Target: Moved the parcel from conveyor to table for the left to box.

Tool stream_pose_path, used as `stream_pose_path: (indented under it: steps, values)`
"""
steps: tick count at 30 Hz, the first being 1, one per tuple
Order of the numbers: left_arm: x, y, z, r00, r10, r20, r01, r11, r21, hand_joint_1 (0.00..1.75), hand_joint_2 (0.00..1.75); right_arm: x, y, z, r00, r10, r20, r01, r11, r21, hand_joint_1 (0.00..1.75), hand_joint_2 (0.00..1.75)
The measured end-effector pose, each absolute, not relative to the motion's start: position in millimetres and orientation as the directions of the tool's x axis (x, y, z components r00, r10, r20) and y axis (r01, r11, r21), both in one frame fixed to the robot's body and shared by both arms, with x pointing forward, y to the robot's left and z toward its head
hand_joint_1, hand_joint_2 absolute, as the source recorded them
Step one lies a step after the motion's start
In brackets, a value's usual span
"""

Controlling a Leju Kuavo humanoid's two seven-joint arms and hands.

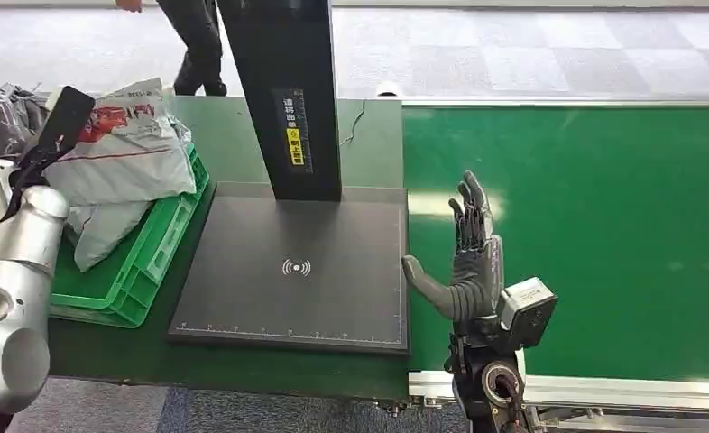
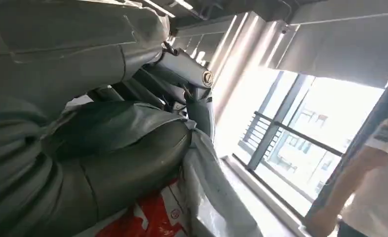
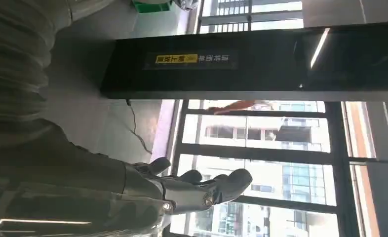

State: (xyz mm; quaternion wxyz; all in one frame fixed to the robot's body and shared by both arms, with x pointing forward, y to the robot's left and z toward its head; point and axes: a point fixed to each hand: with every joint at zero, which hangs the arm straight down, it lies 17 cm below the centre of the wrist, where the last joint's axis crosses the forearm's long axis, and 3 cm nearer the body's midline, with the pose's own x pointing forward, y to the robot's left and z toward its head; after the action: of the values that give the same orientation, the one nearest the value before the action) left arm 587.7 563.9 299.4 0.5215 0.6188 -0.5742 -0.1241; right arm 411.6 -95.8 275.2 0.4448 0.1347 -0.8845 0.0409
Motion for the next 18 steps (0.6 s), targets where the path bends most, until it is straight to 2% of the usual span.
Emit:
stream_pose_path:
  steps: [6,14,15,16,18]
  values:
    - [590.8,566.3,276.8,0.337,-0.844,0.417,-0.495,0.218,0.841,1.75,1.75,411.8,-96.3,273.4,-0.565,-0.200,0.800,-0.274,0.961,0.047,0.00,1.75]
    - [574.7,600.4,238.3,0.502,-0.788,0.358,-0.369,0.179,0.912,1.71,1.75,408.9,-97.5,265.3,-0.553,-0.198,0.809,-0.277,0.960,0.045,0.00,1.75]
    - [573.3,602.1,234.9,0.506,-0.787,0.354,-0.360,0.180,0.916,1.45,1.75,408.7,-98.2,263.8,-0.551,-0.197,0.811,-0.276,0.960,0.045,0.00,1.75]
    - [572.6,602.4,231.3,0.510,-0.788,0.345,-0.348,0.178,0.920,1.31,1.75,408.5,-98.9,262.3,-0.549,-0.195,0.813,-0.274,0.961,0.045,0.00,1.75]
    - [570.6,603.1,224.3,0.520,-0.787,0.333,-0.330,0.175,0.928,0.05,1.75,408.4,-100.0,260.8,-0.547,-0.191,0.815,-0.274,0.961,0.041,0.00,1.75]
